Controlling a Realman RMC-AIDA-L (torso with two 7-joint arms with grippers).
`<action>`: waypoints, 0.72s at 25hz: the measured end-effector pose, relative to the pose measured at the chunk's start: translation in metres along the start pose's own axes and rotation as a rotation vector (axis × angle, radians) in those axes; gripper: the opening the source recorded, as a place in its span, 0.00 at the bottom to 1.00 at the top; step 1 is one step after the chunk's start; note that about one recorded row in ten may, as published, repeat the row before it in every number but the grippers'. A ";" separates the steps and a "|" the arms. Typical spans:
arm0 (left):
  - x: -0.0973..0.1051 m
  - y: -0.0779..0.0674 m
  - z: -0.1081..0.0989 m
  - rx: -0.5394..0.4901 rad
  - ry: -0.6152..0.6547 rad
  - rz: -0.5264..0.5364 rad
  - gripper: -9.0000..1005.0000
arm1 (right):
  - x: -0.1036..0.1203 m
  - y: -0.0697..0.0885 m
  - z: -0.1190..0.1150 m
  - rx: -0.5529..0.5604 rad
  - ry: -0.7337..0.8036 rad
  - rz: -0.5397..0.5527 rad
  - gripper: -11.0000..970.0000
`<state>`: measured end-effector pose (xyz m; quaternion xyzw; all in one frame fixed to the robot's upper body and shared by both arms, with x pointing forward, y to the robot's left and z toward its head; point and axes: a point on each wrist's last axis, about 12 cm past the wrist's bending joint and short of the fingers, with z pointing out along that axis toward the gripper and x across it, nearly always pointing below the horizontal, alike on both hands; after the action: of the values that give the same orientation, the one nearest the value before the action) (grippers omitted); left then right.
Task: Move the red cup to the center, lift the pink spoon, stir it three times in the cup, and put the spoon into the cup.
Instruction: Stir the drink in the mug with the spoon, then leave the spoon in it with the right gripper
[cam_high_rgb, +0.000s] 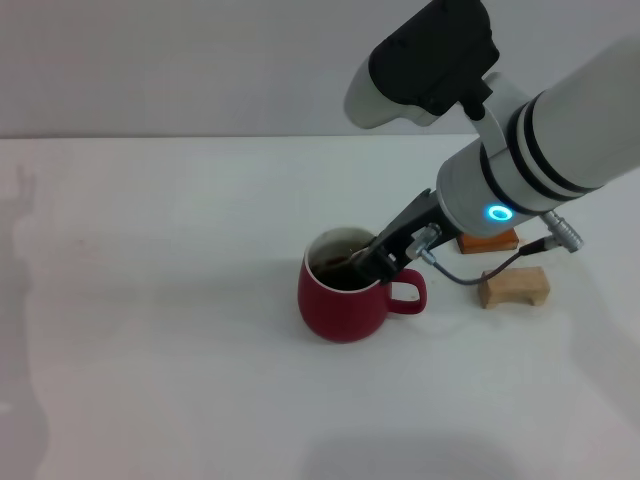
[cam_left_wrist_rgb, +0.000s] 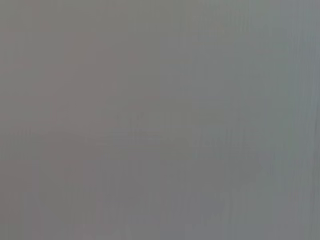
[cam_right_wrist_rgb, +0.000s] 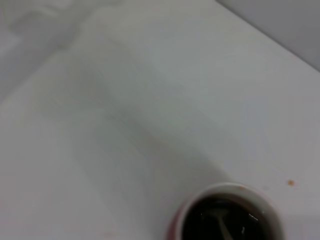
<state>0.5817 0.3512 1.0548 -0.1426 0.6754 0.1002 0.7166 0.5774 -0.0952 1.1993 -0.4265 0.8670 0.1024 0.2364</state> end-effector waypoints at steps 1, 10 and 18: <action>0.000 0.000 0.000 0.000 0.001 -0.001 0.84 | 0.000 0.000 0.000 0.000 0.000 0.000 0.16; 0.001 -0.001 -0.001 0.000 0.001 -0.003 0.84 | 0.010 0.008 -0.005 -0.003 0.061 -0.017 0.16; 0.001 -0.001 -0.002 0.000 0.002 -0.004 0.84 | 0.013 0.009 0.000 0.004 -0.001 -0.023 0.16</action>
<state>0.5806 0.3500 1.0536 -0.1442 0.6757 0.0988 0.7161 0.5633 -0.0986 1.1922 -0.4358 0.8623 0.0982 0.2386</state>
